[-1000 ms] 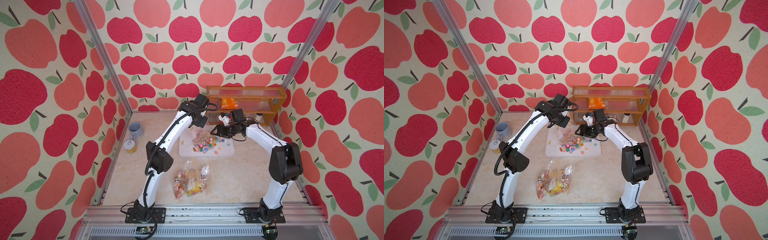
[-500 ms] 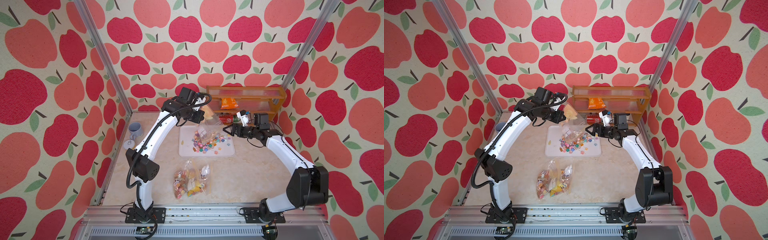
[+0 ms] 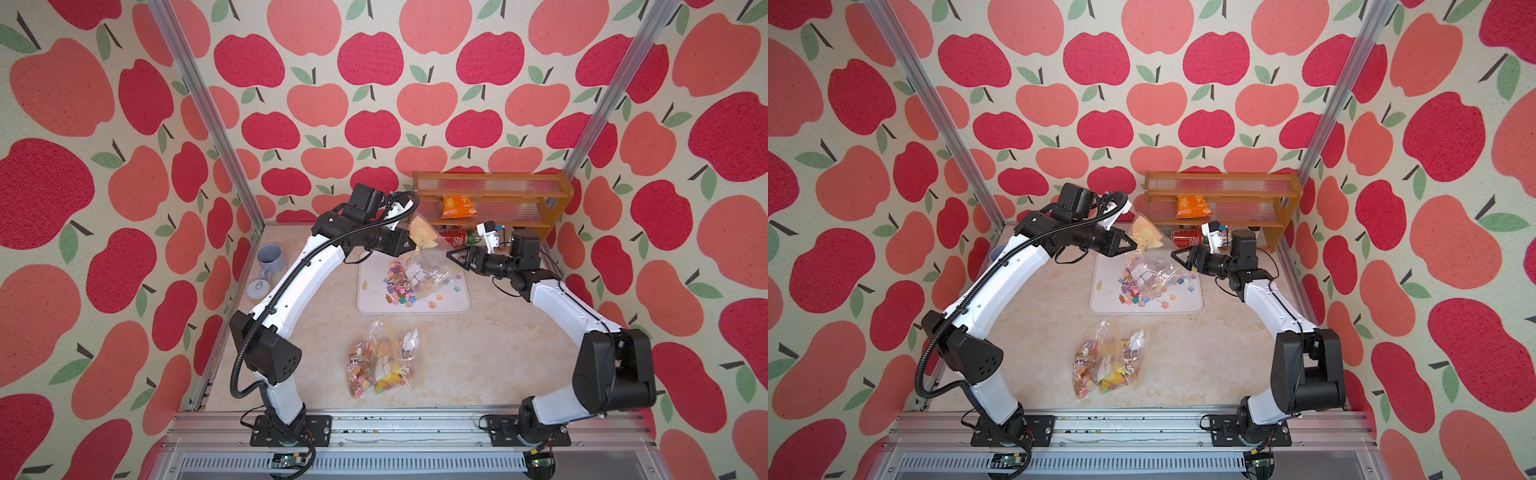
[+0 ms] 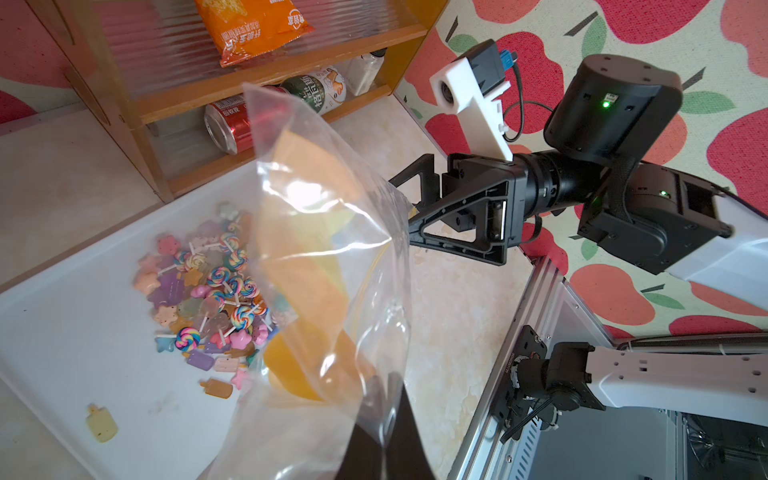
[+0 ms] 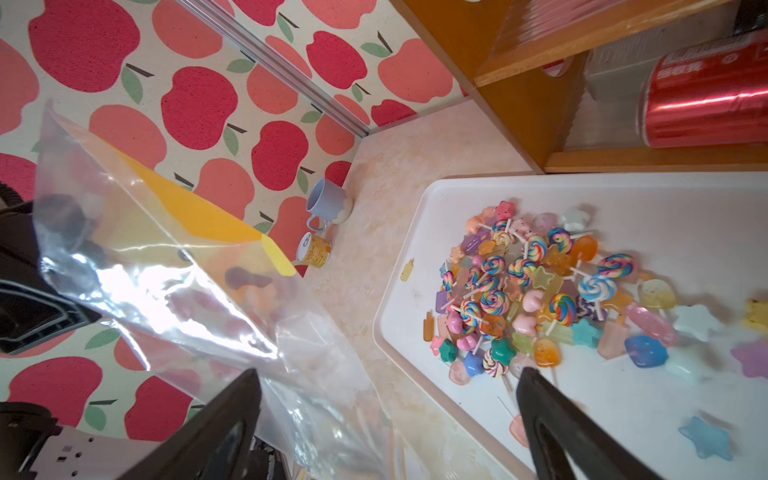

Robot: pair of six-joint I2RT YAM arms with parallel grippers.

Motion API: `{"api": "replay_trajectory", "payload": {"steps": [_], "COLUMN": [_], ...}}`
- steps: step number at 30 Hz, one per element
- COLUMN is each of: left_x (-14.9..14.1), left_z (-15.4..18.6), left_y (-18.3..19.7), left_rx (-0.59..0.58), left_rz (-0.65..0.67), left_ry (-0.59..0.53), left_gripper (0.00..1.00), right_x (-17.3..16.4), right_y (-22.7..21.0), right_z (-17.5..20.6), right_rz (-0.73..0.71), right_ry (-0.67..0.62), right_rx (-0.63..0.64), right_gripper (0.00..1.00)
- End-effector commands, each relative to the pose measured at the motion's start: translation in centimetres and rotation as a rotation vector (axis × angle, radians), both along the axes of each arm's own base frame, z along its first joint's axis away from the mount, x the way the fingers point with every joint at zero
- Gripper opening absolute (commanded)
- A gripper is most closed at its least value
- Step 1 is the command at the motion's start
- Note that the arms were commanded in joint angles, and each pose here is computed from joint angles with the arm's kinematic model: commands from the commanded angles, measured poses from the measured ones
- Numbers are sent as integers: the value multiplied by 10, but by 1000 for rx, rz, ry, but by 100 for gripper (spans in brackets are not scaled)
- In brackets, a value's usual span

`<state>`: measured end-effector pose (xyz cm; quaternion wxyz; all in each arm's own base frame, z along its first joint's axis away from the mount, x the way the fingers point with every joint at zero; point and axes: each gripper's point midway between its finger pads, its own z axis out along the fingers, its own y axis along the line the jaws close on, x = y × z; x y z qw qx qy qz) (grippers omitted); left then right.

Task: Pour candies out of the ziploc bag
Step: Place the ziploc bag at the center of the board.

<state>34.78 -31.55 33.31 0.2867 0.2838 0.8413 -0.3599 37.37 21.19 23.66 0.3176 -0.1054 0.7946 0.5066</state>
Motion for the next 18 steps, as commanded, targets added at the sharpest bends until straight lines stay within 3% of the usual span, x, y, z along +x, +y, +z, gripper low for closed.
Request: {"api": "replay_trajectory", "payload": {"steps": [1, 5, 8, 11, 14, 15, 18], "left_x": [-8, -14, -19, -25, -29, -31, -33], "left_z": [15, 21, 26, 30, 32, 33, 33], "left_y": [-6, -9, -11, -12, -13, -13, -14], "left_rx": [-66, -93, -111, -132, -137, -138, -140], "left_rz": [-27, -45, -60, -76, -83, -87, -91], "left_ry": [-20, -24, -22, -18, -22, -21, -19], "left_gripper": [0, 0, 0, 0, 0, 0, 0], "right_x": [-20, -28, -34, -40, -46, -48, -54], "right_y": [19, 26, 27, 27, 25, 24, 18], "right_z": [28, 29, 32, 33, 37, 38, 45], "right_rz": [80, 104, 115, 110, 105, 100, 76], "right_ry": [-57, -50, -49, -55, -62, -63, -84], "right_rx": [66, 58, 54, 32, 18, 13, -6], "right_gripper": [95, 87, 70, 47, 9, 0, 0]}}
